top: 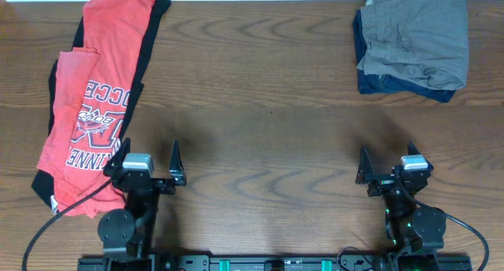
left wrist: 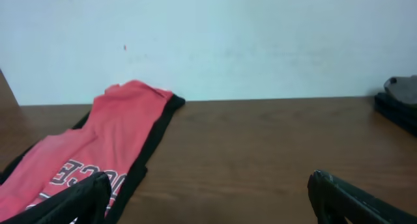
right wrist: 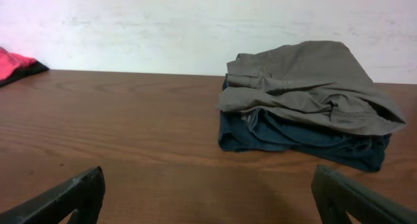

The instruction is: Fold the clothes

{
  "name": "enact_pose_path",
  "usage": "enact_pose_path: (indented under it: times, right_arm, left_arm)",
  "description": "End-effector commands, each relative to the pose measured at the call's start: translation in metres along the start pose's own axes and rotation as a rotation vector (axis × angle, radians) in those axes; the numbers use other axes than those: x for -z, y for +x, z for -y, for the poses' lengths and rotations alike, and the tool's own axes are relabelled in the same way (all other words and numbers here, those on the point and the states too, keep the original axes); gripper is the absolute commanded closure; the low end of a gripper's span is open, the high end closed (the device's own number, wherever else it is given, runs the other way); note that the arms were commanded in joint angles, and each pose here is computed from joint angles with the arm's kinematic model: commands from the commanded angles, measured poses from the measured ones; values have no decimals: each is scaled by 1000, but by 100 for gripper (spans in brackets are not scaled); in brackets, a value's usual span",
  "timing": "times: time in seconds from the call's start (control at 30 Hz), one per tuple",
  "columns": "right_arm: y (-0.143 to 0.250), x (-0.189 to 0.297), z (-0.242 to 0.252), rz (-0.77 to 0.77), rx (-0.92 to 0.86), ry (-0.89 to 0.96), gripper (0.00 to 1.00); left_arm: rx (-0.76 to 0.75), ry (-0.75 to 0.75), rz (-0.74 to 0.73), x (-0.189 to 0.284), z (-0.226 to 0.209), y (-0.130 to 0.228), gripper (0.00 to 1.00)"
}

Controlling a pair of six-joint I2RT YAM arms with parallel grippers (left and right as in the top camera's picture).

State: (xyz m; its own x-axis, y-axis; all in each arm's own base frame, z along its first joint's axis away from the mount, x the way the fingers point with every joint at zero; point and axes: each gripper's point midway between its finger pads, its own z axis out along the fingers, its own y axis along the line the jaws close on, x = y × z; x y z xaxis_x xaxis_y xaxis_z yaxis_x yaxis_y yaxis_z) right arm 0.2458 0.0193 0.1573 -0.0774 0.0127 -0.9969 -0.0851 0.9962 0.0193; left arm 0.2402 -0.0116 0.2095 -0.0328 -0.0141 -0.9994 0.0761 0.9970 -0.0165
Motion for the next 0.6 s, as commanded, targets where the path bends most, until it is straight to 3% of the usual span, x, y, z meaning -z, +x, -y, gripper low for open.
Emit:
enact_pose_path:
  times: [0.0, 0.3, 0.57]
  right_arm:
    - [0, 0, -2, 3, 12, -10, 1]
    - [0, 0, -2, 3, 12, -10, 1]
    - [0, 0, -2, 3, 12, -10, 1]
  left_arm:
    - [-15, -1, 24, 2, 0, 2, 2]
    - [-19, -4, 60, 1, 0, 5, 2]
    - [-15, 0, 17, -6, -1, 34, 2]
